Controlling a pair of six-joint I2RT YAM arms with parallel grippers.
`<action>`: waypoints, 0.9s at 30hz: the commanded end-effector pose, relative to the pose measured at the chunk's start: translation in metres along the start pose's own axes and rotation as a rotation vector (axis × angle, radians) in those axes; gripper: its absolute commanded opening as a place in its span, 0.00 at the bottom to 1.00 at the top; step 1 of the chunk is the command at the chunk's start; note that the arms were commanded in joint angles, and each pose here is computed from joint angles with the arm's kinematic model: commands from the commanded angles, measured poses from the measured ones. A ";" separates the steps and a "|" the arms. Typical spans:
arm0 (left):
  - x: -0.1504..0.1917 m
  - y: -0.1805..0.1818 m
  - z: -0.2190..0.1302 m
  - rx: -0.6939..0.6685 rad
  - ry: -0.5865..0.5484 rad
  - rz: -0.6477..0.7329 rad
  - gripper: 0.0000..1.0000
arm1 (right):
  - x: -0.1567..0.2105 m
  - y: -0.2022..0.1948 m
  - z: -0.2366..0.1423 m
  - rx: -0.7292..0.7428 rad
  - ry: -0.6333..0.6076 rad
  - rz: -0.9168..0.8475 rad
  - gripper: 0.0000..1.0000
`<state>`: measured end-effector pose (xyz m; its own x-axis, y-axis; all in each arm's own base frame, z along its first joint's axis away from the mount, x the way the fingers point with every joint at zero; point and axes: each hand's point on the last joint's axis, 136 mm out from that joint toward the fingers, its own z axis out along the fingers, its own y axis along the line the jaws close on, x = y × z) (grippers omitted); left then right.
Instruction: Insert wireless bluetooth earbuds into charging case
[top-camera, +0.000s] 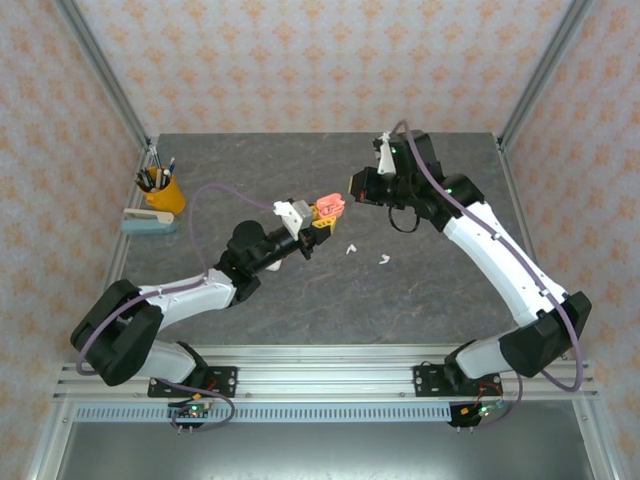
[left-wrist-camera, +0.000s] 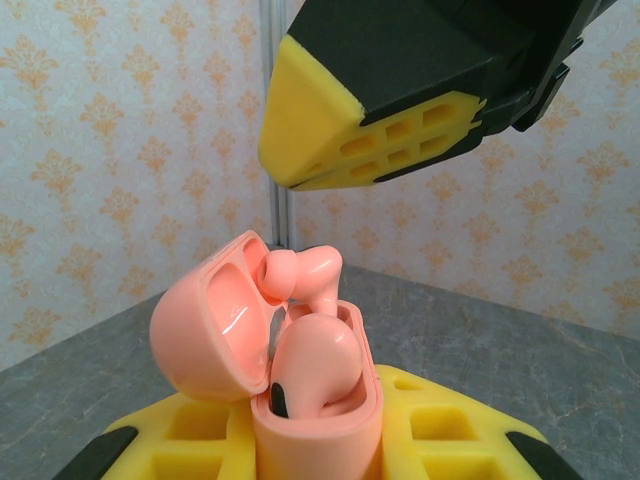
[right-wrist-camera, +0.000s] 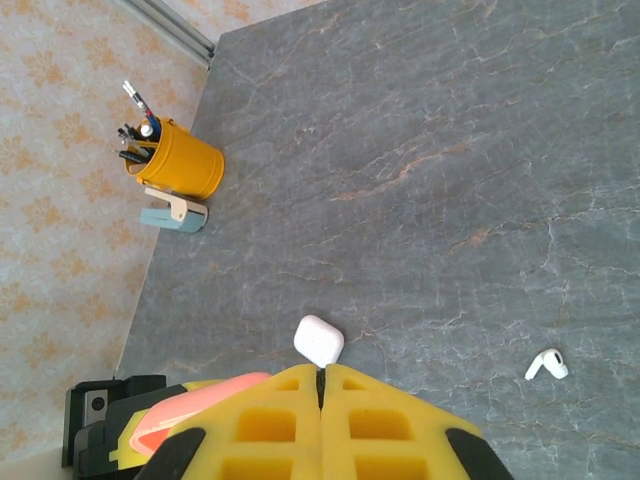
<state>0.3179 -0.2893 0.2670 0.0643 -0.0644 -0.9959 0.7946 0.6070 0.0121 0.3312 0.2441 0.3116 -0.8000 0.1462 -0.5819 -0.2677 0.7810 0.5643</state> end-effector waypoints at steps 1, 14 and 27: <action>-0.030 0.000 0.004 0.017 -0.091 0.042 0.00 | 0.010 -0.004 0.007 -0.002 0.046 0.025 0.01; -0.031 0.000 0.008 0.025 -0.093 0.036 0.00 | 0.019 -0.001 0.016 -0.031 0.089 0.023 0.00; -0.029 0.001 0.011 0.023 -0.088 0.027 0.00 | 0.026 0.012 0.012 -0.073 0.106 0.003 0.00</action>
<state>0.3204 -0.2947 0.2698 0.0697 -0.0690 -0.9952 0.8053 0.5927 0.0153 0.3287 0.2539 0.2930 -0.8400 0.1152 -0.5302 -0.2640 0.7670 0.5849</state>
